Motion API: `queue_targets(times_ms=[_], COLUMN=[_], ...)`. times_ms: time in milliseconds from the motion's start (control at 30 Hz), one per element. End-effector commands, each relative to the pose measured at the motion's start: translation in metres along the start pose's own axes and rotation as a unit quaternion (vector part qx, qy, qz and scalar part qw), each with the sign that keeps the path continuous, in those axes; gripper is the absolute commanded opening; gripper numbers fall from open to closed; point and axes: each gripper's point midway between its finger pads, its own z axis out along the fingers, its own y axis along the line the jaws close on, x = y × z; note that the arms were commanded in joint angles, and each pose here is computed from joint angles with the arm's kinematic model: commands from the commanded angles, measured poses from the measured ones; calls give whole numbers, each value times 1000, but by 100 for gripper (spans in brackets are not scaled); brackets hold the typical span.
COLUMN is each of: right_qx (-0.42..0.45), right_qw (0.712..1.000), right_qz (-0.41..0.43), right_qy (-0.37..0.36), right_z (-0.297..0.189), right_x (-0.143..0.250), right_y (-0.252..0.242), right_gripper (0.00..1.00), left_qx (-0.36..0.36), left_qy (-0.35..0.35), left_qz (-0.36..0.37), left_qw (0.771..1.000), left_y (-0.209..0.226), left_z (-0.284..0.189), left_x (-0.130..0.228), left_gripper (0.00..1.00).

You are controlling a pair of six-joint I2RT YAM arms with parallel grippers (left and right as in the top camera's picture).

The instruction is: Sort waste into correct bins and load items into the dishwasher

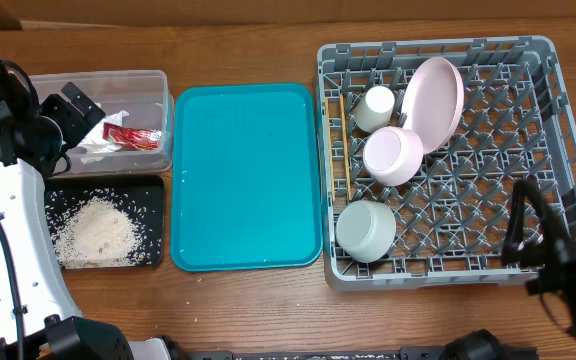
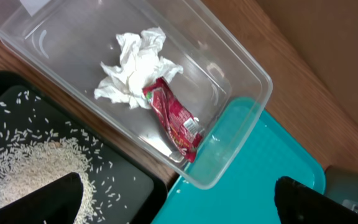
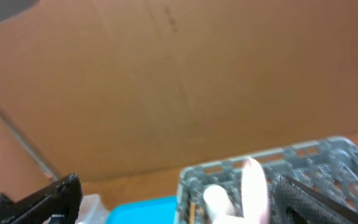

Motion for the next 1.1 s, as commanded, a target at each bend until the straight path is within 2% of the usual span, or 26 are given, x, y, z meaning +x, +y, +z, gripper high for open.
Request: queue_targets(times_ms=[0, 133, 333, 433, 667, 833, 1067], right_qx=[14, 1, -83, -95, -70, -30, -6], right_qw=[1000, 998, 989, 984, 989, 995, 996], right_qz=[14, 39, 36, 63, 86, 88, 90], right_qy=[-11, -56, -120, -134, -93, -34, 11], right_z=[0, 9, 40, 53, 71, 78, 79], right_x=[38, 76, 126, 148, 201, 235, 259], right_y=[-22, -38, -39, -49, -74, -91, -101], right_gripper=[100, 100, 100, 100, 100, 100, 100], left_qx=[10, 10, 10, 10, 10, 10, 10], left_qy=[-8, -8, -8, -8, -8, -8, -8], left_qz=[-4, -4, -4, -4, -4, -4, -4], left_qw=[1000, 1000, 1000, 1000, 1000, 1000, 1000], left_y=[-7, -7, -7, -7, -7, -7, -7], left_z=[-5, -5, -5, -5, -5, -5, -5], left_x=[-6, -6, -6, -6, -6, -6, -6], left_gripper=[100, 100, 100, 100, 100, 100, 100])
